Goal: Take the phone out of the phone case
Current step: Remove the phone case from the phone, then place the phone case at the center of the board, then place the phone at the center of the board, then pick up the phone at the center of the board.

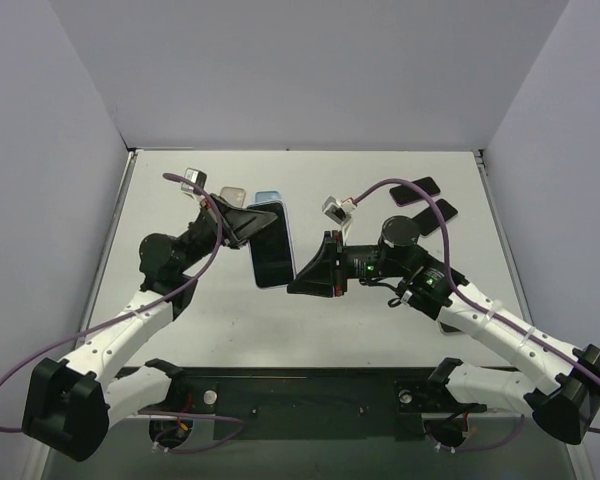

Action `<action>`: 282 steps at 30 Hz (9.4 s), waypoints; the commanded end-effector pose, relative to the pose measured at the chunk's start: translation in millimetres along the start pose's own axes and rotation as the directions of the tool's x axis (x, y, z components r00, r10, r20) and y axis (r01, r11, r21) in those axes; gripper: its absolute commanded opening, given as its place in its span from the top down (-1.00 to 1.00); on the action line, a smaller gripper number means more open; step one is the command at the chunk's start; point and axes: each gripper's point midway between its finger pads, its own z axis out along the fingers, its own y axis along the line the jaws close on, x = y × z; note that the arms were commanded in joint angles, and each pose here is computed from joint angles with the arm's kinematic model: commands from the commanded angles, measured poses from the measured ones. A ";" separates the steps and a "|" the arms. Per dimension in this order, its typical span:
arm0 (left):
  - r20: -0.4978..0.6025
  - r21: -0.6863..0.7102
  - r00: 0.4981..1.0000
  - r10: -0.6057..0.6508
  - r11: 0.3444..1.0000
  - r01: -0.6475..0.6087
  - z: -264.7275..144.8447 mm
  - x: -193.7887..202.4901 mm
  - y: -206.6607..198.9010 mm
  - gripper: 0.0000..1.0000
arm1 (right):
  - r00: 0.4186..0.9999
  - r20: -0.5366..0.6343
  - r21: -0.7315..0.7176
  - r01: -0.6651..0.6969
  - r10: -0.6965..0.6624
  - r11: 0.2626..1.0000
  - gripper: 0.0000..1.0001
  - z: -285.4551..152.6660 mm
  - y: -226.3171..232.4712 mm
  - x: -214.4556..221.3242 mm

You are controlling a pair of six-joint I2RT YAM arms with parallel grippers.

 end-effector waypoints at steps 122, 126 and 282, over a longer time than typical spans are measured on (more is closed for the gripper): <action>0.142 -0.011 0.985 0.096 0.995 -0.096 14.6 -57.7 10.9 1.00 | 0.953 0.276 0.372 -0.226 0.125 0.900 -0.30 -25.8 -23.9 -26.6; 0.160 -0.018 0.985 0.064 0.998 -0.062 13.9 -60.2 18.9 1.00 | 0.885 0.365 0.193 -0.375 0.288 0.907 0.04 -7.3 -4.7 -47.8; -0.324 -0.798 0.866 0.381 0.380 -0.467 -131.8 -4.3 156.5 -0.67 | 0.537 0.802 0.579 -0.588 0.262 -0.565 -0.72 -411.3 -272.9 144.5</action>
